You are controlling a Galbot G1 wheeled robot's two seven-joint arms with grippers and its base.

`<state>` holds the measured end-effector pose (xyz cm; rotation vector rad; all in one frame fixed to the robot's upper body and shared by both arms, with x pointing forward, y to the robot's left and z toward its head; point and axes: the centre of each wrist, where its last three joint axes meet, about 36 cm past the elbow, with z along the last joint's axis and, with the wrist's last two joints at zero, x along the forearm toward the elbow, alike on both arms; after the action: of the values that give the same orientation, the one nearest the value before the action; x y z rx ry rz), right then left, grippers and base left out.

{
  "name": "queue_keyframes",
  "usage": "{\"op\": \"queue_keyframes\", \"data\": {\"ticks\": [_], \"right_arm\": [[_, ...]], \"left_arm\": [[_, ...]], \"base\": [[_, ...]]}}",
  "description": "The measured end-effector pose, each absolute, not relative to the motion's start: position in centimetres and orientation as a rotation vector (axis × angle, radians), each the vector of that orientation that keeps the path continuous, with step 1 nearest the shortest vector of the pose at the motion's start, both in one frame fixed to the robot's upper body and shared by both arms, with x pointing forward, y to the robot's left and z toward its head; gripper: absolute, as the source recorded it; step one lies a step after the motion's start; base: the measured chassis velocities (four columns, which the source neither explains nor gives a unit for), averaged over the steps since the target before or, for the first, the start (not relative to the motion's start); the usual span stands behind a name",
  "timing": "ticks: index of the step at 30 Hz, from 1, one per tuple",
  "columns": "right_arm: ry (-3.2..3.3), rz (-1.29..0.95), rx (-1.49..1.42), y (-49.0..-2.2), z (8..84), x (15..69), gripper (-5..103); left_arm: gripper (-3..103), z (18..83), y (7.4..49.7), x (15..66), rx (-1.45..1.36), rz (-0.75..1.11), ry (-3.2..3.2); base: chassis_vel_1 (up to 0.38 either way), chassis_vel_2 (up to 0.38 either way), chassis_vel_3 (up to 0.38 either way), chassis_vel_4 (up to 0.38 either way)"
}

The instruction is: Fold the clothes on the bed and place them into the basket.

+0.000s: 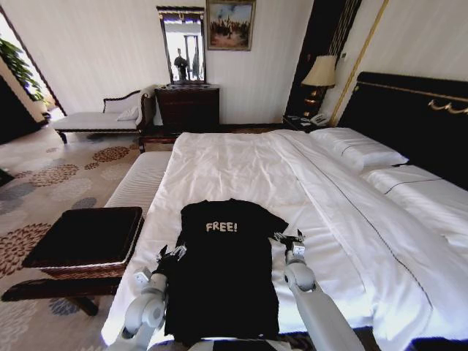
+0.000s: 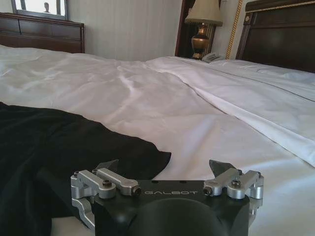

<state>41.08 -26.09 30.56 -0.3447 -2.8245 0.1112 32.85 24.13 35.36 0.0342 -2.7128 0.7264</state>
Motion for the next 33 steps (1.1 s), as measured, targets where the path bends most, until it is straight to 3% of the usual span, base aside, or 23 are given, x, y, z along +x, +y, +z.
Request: {"op": "queue_keyframes", "data": {"ticks": [16,22,23,28,32,33], "right_arm": [[-2.813,0.097,-0.356,-26.2,31.8,41.5,100],[-2.812,0.106,-0.358,-26.6,32.4,41.3,100],[-2.812,0.106,-0.358,-26.6,32.4,41.3,100],[-2.809,0.110,-0.357,-26.5,32.6,41.1,100],[-2.808,0.107,-0.362,-26.5,32.7,41.1,100],[-2.809,0.106,-0.365,-26.5,32.8,41.1,100]], "left_arm": [[71,32.7,23.9,36.2,0.028,0.773,-2.696],[45,32.2,23.1,37.3,0.035,0.812,-2.689],[45,32.2,23.1,37.3,0.035,0.812,-2.689],[24,32.0,22.8,37.5,0.048,0.836,-2.678],[13,31.7,22.9,37.5,0.058,0.840,-2.670],[6,31.6,23.0,37.5,0.063,0.842,-2.667]], "base": [[0.000,0.000,0.000,0.000],[0.000,0.000,0.000,0.000],[0.000,0.000,0.000,0.000],[0.000,0.000,0.000,0.000],[0.000,0.000,0.000,0.000],[0.000,0.000,0.000,0.000]]}}
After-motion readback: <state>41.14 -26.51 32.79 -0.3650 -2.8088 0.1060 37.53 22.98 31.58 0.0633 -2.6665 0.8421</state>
